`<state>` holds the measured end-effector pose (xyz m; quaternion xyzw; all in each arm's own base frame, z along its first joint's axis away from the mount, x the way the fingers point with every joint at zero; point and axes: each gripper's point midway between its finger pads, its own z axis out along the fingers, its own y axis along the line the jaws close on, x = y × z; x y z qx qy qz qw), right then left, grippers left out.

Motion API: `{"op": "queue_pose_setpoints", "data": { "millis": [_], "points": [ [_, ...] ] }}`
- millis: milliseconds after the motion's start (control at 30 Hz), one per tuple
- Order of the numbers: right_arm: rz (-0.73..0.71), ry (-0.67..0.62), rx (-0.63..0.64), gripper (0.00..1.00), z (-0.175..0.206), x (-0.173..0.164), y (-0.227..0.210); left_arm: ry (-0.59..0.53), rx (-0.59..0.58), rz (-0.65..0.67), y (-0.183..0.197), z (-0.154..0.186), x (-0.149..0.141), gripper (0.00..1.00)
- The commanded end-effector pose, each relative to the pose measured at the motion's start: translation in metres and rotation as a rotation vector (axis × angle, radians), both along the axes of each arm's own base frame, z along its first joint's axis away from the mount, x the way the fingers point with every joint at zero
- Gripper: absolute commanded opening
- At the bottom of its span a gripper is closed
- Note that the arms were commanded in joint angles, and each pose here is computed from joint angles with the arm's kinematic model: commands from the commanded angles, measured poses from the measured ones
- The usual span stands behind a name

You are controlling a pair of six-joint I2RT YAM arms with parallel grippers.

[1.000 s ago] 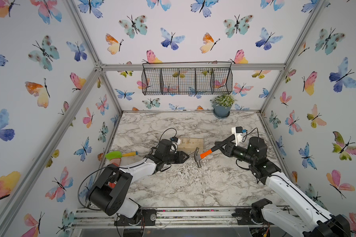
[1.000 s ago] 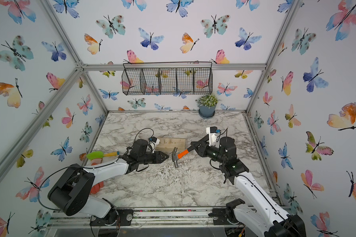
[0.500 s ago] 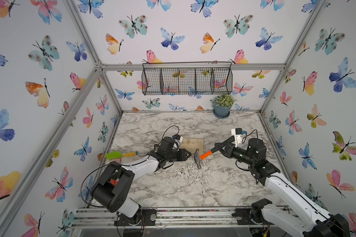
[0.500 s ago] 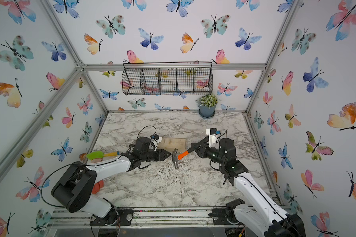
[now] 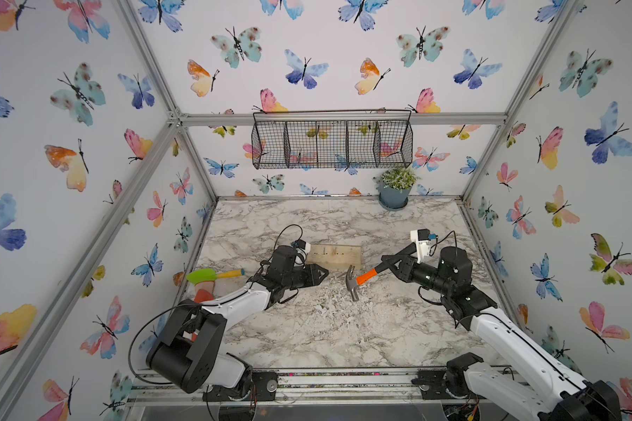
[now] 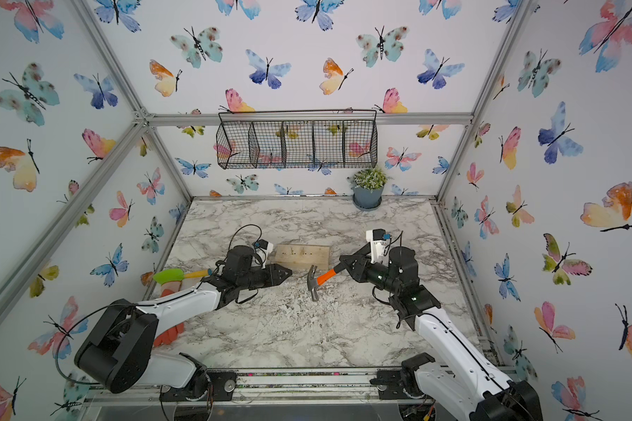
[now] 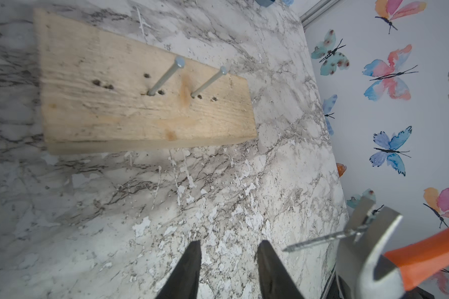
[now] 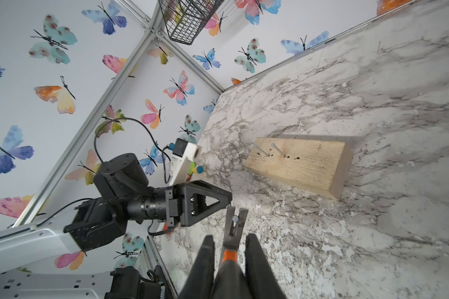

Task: Use a claw hammer to pull out a nail
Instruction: Place the nail at the center of the board.

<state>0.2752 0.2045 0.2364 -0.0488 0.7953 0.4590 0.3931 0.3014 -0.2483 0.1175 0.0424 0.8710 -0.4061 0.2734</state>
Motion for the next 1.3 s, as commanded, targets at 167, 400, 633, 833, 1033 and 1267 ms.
{"op": "queue_pose_setpoints", "data": {
  "millis": [167, 400, 633, 833, 1033, 1267],
  "points": [
    [-0.174, -0.136, -0.286, 0.03, 0.017, 0.032, -0.036, 0.006, -0.027, -0.019, -0.001, 0.001, -0.011, 0.37],
    [-0.263, -0.079, -0.445, 0.03, 0.0, 0.045, -0.054, 0.01, -0.028, -0.018, -0.002, -0.002, -0.008, 0.35],
    [-0.199, -0.02, -0.545, 0.03, -0.027, 0.046, -0.037, 0.022, -0.017, -0.02, -0.002, -0.008, -0.008, 0.33],
    [-0.18, 0.049, -0.594, 0.03, -0.052, 0.042, -0.034, 0.017, -0.001, -0.02, 0.0, -0.01, -0.009, 0.33],
    [-0.159, 0.092, -0.468, 0.03, -0.056, 0.039, -0.018, 0.021, 0.006, -0.026, -0.001, -0.012, -0.008, 0.33],
    [-0.087, 0.041, -0.312, 0.03, -0.021, 0.041, 0.007, 0.011, 0.009, -0.026, 0.001, -0.01, -0.01, 0.33]
  ]
}}
